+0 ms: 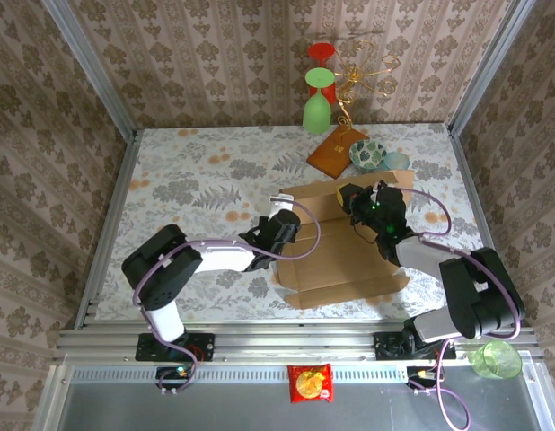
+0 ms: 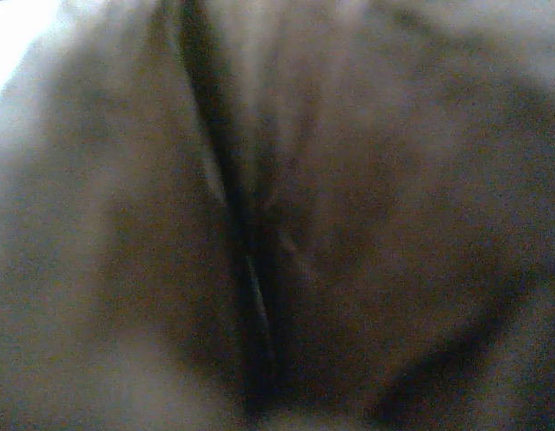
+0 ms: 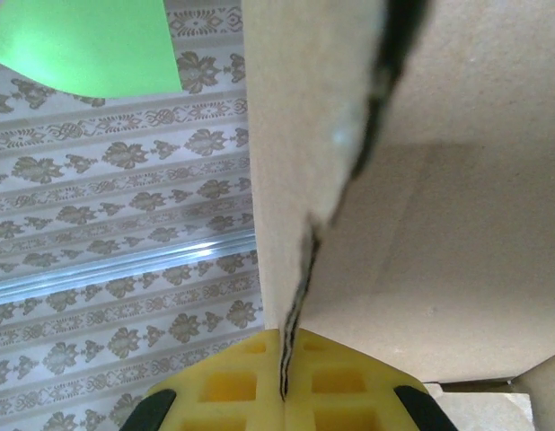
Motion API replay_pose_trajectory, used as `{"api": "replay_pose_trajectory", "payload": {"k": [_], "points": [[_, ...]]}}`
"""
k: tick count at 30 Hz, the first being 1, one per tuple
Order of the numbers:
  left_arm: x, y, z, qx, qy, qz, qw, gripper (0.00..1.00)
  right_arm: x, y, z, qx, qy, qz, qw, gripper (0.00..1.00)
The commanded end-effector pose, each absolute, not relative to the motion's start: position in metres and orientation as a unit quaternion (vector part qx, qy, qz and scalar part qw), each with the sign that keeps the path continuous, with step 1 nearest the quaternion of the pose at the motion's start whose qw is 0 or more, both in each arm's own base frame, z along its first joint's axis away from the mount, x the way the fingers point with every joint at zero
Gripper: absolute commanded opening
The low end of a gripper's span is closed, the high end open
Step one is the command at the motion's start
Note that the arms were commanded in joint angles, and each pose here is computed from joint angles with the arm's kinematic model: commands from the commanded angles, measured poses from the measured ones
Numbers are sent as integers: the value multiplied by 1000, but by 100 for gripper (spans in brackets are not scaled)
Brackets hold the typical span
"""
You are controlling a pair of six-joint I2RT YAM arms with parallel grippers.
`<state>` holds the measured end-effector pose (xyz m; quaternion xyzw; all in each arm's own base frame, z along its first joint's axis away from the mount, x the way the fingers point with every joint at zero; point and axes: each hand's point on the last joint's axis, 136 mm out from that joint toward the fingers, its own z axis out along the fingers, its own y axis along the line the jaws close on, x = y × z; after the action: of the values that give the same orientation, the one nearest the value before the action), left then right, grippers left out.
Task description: Fold the paper box
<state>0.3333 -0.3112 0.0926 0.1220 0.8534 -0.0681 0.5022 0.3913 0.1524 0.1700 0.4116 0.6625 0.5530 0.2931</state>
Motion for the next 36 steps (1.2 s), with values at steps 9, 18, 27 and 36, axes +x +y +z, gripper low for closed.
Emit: {"api": "replay_pose_trajectory", "payload": {"k": [9, 18, 27, 36], "points": [[344, -290, 95, 140, 852, -3, 504, 0, 371, 145, 183, 404, 706, 505, 289, 42], [353, -257, 111, 175, 826, -3, 536, 0, 358, 88, 240, 367, 734, 447, 357, 60], [357, -242, 114, 187, 821, -13, 538, 0, 381, 73, 224, 359, 764, 411, 345, 56], [358, -244, 113, 184, 823, -19, 537, 0, 392, 81, 191, 365, 778, 412, 304, 56]]}}
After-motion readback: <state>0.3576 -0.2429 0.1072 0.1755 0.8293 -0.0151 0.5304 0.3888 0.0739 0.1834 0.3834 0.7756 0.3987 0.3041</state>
